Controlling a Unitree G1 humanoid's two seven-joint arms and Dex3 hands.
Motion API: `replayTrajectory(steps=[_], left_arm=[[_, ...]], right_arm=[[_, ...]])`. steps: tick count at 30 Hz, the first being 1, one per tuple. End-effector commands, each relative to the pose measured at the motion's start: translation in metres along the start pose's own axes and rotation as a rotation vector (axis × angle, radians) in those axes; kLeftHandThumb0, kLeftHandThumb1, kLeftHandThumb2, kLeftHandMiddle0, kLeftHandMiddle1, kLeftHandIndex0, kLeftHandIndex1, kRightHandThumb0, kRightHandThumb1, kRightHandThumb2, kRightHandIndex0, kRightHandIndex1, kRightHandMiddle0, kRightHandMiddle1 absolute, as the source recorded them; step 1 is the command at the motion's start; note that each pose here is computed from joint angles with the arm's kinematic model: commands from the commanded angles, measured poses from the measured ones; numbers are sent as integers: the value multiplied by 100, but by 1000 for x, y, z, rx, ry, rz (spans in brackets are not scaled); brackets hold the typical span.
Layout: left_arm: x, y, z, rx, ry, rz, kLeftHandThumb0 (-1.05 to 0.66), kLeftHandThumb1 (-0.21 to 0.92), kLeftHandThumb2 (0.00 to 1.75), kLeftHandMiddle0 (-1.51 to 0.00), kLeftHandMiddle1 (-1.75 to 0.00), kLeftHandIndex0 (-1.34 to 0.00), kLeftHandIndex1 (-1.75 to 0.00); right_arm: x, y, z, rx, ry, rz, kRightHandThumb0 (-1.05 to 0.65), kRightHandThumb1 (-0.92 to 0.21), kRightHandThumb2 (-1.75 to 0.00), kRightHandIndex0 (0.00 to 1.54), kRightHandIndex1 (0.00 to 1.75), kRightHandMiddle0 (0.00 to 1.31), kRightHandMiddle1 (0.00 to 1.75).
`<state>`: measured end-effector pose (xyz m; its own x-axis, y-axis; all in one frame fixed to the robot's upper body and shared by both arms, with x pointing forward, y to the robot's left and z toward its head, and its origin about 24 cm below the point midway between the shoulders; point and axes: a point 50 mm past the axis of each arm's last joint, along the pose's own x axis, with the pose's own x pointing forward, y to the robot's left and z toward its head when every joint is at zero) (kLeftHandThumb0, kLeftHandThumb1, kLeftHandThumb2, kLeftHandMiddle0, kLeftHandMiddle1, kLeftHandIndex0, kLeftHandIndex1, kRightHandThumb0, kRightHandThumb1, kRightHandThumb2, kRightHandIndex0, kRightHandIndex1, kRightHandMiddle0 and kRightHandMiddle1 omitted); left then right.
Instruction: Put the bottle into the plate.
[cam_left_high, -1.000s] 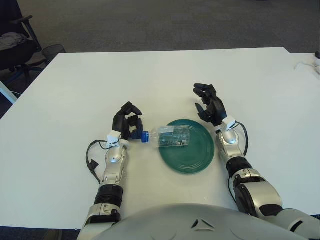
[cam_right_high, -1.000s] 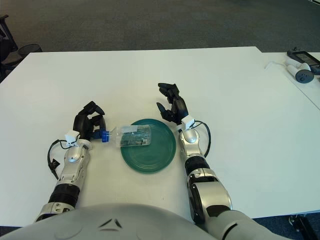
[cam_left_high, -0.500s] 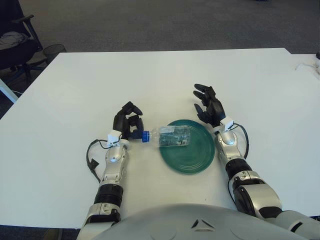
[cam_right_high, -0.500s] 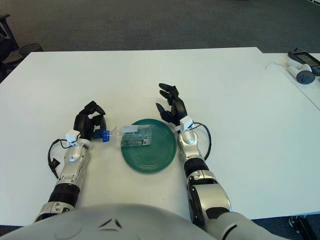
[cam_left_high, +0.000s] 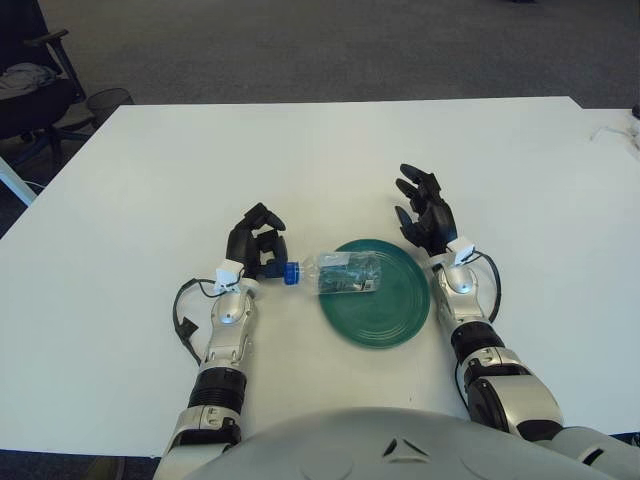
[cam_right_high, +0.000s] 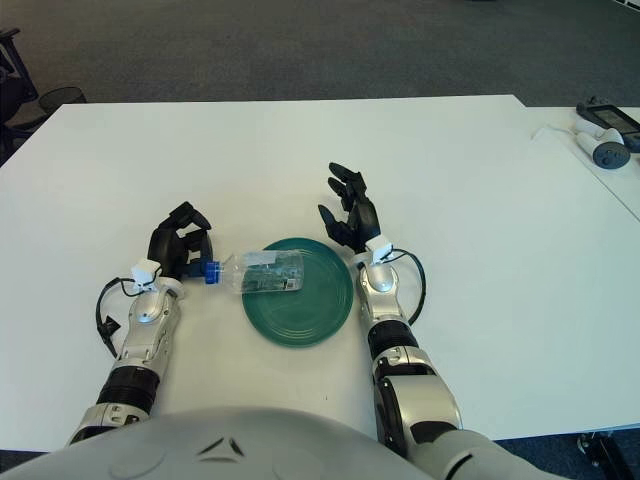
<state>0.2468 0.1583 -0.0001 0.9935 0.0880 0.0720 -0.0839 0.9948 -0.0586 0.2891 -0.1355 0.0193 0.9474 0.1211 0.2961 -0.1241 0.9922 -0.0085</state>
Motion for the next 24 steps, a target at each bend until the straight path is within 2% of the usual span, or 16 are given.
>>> replayTrajectory(steps=[1, 12, 24], left_arm=[[-8, 6, -16, 13, 100, 14, -62, 1, 169, -129, -175, -87, -175], [-6, 7, -16, -6, 98, 11, -62, 2, 169, -129, -175, -87, -175], [-5, 9, -15, -8, 89, 14, -61, 3, 167, -129, -175, -86, -175]], right_arm=[[-16, -3, -11, 3, 57, -40, -75, -92, -37, 7, 43, 0, 59], [-20, -7, -17, -44, 91, -154, -71, -92, -36, 11, 41, 0, 63], [-25, -11, -24, -50, 158, -233, -63, -88, -42, 16, 35, 0, 55]])
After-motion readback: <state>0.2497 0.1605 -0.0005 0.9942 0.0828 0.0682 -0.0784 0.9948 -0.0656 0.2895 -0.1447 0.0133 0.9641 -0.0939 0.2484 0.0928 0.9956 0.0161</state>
